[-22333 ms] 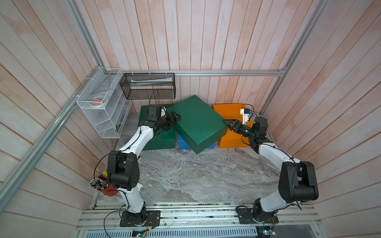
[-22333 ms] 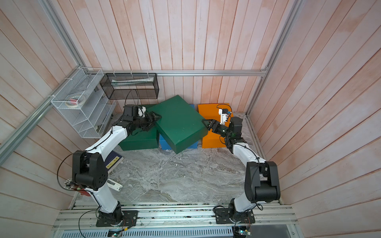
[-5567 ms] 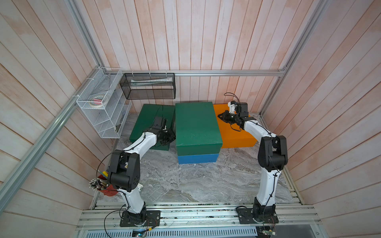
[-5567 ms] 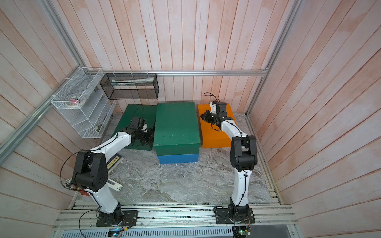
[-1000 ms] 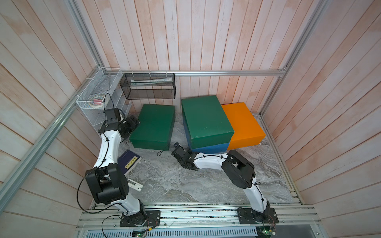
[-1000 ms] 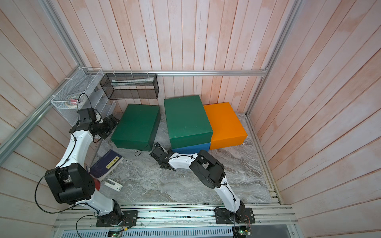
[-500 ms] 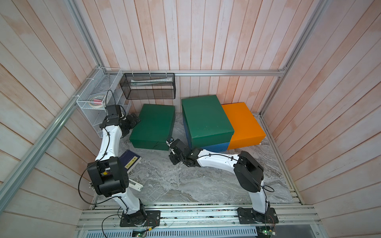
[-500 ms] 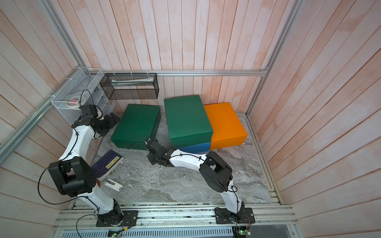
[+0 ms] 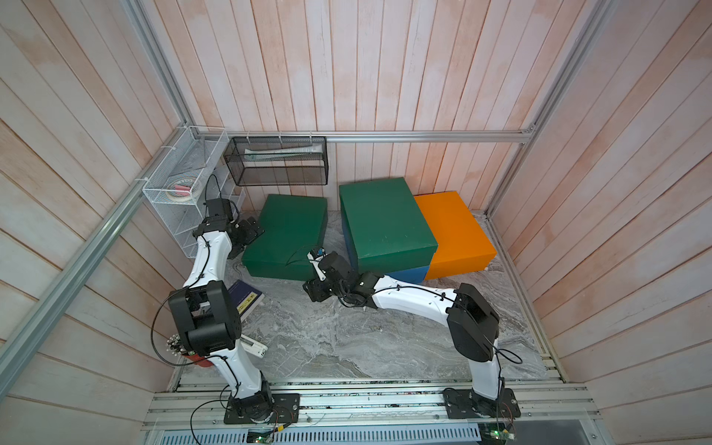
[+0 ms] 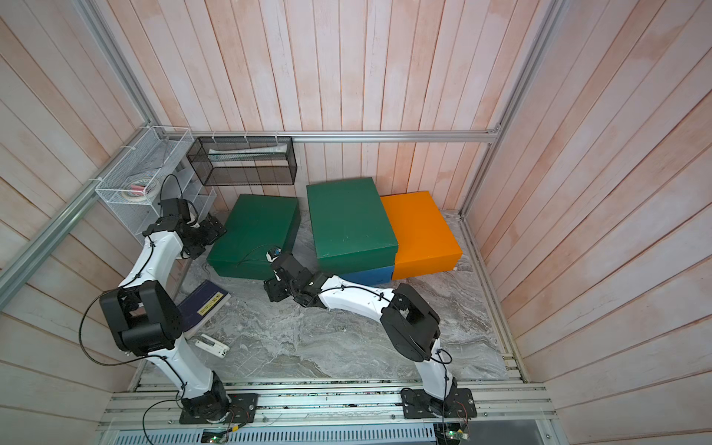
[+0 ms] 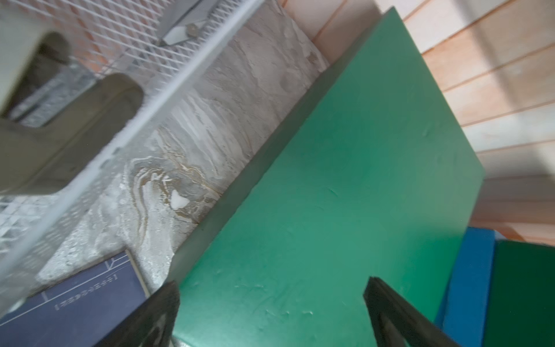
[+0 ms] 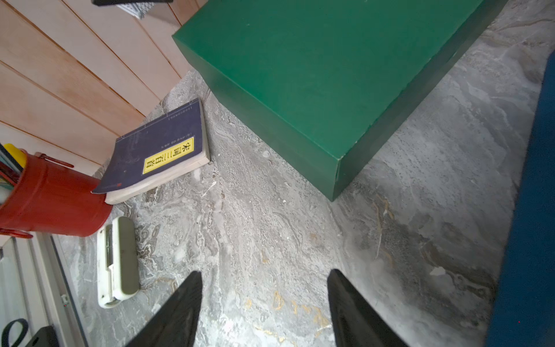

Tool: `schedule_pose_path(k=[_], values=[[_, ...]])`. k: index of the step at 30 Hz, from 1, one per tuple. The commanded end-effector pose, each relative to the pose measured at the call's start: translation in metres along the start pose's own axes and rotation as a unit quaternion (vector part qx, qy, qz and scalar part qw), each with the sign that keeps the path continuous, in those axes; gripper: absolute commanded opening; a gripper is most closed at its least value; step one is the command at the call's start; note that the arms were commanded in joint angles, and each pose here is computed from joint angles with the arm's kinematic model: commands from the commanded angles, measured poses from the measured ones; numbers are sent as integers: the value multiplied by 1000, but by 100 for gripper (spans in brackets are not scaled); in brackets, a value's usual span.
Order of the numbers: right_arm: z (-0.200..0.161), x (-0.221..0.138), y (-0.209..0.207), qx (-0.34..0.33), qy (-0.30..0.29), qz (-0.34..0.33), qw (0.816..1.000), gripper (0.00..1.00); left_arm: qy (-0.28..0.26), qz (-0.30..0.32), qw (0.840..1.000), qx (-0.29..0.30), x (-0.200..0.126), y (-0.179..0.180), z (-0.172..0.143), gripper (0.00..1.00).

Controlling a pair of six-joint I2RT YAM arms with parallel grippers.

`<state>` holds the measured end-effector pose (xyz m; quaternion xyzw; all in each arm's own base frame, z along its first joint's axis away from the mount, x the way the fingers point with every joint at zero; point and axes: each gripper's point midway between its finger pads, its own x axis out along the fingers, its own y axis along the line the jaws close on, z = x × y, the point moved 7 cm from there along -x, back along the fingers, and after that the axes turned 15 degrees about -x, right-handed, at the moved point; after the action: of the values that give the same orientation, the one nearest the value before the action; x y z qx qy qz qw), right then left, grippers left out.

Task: Stack the shoeboxes
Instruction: Pick up the shoebox from the center of the board.

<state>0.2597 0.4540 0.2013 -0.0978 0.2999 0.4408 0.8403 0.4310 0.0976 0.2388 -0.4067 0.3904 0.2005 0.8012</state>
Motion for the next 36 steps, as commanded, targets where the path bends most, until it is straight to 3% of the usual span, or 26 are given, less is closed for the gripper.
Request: schedule_pose_path(k=[1,10,19,36], values=[[7,10,1,13,-8,5,1000,69,-8,51,999,0,8,14,-6,100],[10,21,-21,43,-9,-14,999,72,-3,87,996,4,26,24,-22,100],[16,35,-25,66,-15,15,998,76,17,41,999,8,37,17,-26,100],[3,46,-17,79,9,53,995,72,53,-5,999,-4,24,15,-62,97]])
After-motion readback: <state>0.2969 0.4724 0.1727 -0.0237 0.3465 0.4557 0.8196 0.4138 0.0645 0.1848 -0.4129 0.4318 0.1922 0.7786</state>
